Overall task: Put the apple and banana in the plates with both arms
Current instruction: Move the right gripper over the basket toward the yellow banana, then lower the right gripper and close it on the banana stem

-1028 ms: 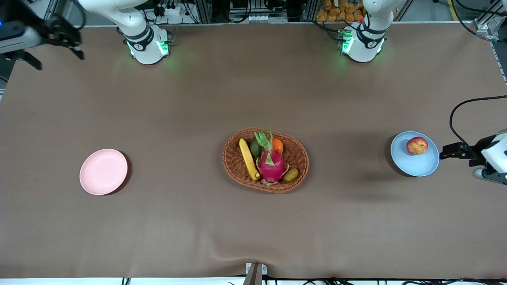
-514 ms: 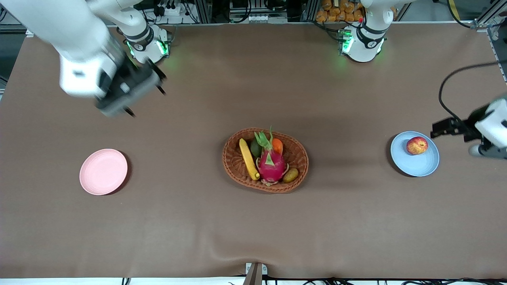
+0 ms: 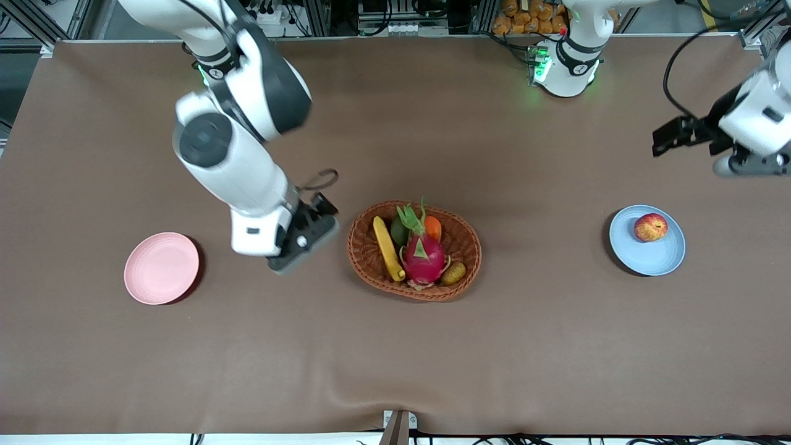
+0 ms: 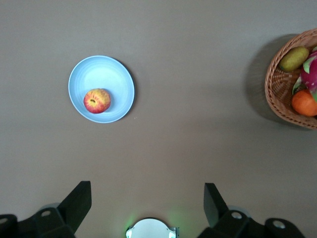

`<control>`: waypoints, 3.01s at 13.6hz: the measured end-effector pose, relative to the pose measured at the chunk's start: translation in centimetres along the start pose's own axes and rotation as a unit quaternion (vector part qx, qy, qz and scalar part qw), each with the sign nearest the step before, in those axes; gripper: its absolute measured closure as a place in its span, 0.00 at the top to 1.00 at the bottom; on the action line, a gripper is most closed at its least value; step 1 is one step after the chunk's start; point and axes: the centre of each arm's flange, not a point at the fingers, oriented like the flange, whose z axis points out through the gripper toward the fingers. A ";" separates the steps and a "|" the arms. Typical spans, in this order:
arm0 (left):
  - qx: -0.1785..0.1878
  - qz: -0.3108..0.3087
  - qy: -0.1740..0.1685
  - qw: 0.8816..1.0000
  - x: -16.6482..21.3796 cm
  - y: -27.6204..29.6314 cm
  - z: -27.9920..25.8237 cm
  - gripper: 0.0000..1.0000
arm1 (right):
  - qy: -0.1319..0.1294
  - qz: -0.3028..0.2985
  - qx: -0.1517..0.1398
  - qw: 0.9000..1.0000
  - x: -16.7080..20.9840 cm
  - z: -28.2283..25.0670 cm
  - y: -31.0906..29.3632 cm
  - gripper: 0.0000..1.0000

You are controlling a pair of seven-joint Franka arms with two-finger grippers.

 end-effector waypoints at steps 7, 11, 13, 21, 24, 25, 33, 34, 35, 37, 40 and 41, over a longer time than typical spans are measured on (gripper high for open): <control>-0.022 -0.007 0.042 0.999 -0.2 -7.2 -0.3 1.00 | -0.008 0.006 0.013 1.000 1.5 12.3 -9.3 0.75; -0.022 -0.003 0.041 0.999 0.7 -7.0 0.3 1.00 | 0.013 0.022 0.023 0.999 1.5 15.6 -8.9 0.63; -0.023 0.003 0.041 0.999 0.8 -6.4 0.3 1.00 | 0.006 0.034 0.035 0.999 1.0 17.2 -8.8 0.62; -0.022 0.011 0.033 0.999 1.4 -5.4 1.1 1.00 | 0.023 0.061 0.055 0.996 0.9 19.4 -8.6 0.59; -0.023 0.010 0.040 0.999 1.4 -5.7 0.4 1.00 | 0.057 0.067 0.054 0.995 1.5 19.2 -8.3 0.59; -0.022 0.012 0.042 0.999 1.4 -5.5 0.2 1.00 | 0.069 0.069 0.053 0.994 1.6 19.3 -8.2 0.58; -0.022 0.016 0.040 0.999 1.6 -5.8 0.4 1.00 | 0.087 0.091 0.071 0.989 1.9 20.2 -8.4 0.58; -0.022 0.021 0.040 0.999 1.6 -5.8 0.5 1.00 | 0.091 0.091 0.072 0.989 2.1 19.9 -8.5 0.58; -0.022 0.024 0.039 0.999 1.6 -5.8 0.5 1.00 | 0.095 0.091 0.072 0.989 2.3 19.7 -8.5 0.58; -0.022 0.025 0.038 0.999 1.7 -5.8 0.7 1.00 | 0.104 0.090 0.072 0.988 2.6 19.2 -8.5 0.58; -0.022 0.026 0.037 0.999 1.8 -5.8 0.7 1.00 | 0.116 0.091 0.070 0.987 2.8 19.0 -8.4 0.50; -0.022 0.026 0.037 0.999 1.8 -5.8 0.7 1.00 | 0.116 0.091 0.070 0.987 2.8 19.1 -8.4 0.50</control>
